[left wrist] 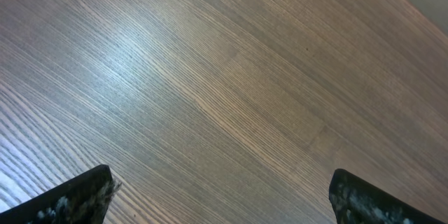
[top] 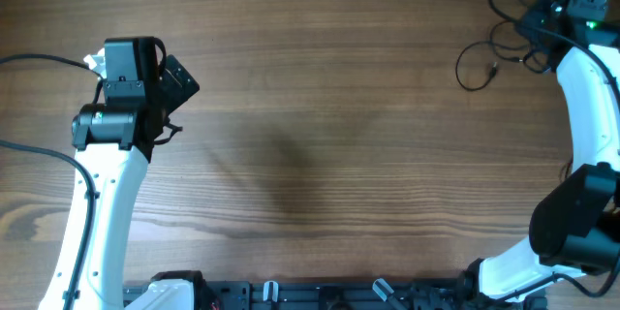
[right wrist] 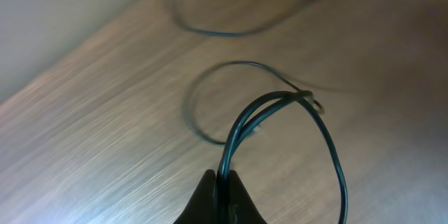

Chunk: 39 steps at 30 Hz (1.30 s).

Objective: Untangle cables

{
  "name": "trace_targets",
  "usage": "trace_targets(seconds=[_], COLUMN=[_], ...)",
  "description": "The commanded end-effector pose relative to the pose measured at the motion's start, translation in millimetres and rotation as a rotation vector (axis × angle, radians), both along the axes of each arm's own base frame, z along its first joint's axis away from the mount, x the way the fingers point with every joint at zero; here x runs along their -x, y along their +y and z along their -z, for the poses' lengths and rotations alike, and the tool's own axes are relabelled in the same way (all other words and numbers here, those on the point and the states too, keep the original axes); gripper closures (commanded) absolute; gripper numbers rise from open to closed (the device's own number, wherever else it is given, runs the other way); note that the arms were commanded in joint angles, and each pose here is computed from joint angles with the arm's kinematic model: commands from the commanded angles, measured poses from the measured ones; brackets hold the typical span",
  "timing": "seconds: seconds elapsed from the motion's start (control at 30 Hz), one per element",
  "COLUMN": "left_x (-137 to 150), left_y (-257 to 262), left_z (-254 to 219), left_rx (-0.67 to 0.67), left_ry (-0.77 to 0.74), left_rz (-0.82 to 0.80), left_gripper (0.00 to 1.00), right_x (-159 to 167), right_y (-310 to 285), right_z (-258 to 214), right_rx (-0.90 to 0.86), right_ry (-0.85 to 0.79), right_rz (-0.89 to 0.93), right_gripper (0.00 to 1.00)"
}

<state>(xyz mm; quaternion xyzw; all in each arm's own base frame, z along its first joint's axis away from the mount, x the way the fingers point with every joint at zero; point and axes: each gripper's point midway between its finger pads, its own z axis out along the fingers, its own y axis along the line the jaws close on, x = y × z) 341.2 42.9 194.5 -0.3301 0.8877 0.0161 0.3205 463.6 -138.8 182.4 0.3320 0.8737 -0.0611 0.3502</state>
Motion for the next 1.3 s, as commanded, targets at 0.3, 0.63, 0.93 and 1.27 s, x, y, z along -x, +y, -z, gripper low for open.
trace_targets(seconds=[0.3,0.63,0.93,1.27], left_x=[-0.8,-0.8,-0.8,-0.8], left_y=[2.3,2.2,2.2,2.3], left_z=[-3.3,-3.3,-3.3,-3.3], left_rx=[-0.009,-0.009,-0.009,-0.009], left_ry=[-0.008,-0.008,-0.008,-0.008], left_rz=[-0.001,-0.001,-0.001,-0.001], left_gripper=[0.00,0.00,0.00,0.00], right_x=[13.9,-28.3,-39.7,-45.3], right_y=[-20.5,-32.8,-96.2,-114.6], right_z=[143.9,67.8,105.9,190.2], right_rx=[-0.023,0.059,0.064,0.067], right_ry=[0.189,-0.048,-0.002,0.162], right_rz=[0.230,0.071,-0.028,-0.027], right_gripper=[0.00,0.25,0.96,0.96])
